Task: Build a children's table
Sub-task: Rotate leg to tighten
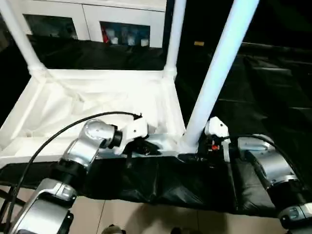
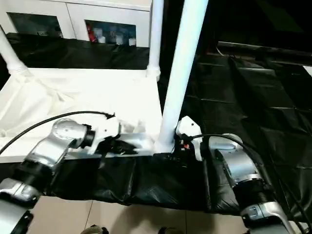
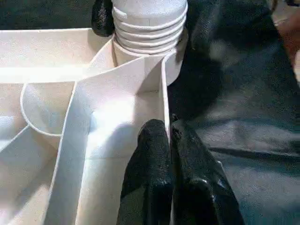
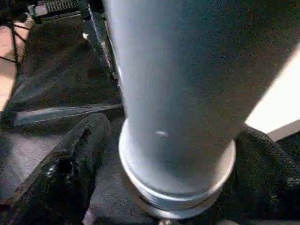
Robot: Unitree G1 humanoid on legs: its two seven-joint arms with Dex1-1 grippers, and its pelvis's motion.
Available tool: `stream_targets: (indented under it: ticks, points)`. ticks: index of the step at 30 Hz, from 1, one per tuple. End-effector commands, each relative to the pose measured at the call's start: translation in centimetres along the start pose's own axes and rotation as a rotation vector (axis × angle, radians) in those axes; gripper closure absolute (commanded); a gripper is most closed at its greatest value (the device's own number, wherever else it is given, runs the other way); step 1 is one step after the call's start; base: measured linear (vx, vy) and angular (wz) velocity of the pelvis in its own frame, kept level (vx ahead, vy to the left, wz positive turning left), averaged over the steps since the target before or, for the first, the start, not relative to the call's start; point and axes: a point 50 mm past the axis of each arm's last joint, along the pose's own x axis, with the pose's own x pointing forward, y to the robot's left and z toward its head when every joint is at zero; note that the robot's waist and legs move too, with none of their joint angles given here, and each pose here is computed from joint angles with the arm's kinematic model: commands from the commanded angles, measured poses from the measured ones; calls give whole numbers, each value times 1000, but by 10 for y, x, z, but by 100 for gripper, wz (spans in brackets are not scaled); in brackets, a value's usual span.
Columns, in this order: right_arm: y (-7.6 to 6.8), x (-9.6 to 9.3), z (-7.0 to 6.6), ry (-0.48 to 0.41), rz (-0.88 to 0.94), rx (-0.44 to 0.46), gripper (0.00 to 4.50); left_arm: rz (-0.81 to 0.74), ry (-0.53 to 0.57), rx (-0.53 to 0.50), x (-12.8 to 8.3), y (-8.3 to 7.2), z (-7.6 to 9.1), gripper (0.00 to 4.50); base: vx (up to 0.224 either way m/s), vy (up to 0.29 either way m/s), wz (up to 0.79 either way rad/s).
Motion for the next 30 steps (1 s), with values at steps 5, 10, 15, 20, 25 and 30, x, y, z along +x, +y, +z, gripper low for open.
stream_targets:
  ticks: [5,10,15,20,25,30]
  points:
    - [7,7,-2,-21,33,59,119,-58,-36,38,3,-4,8,450,0,0,0]
    - [11,14,-4,-56,10,102,162,-33,-58,16,8,-4,10,450,0,0,0]
    - [5,34,-7,-83,-207,165,175,67,-59,-19,26,3,16,450,0,0,0]
    - [1,58,-10,-99,-378,250,178,152,-93,-64,50,8,27,450,0,0,0]
    - [-1,94,-1,-110,-557,354,178,242,-118,-107,76,12,45,450,0,0,0]
    - [-6,103,9,-150,-638,372,143,273,-112,-101,79,15,49,450,0,0,0]
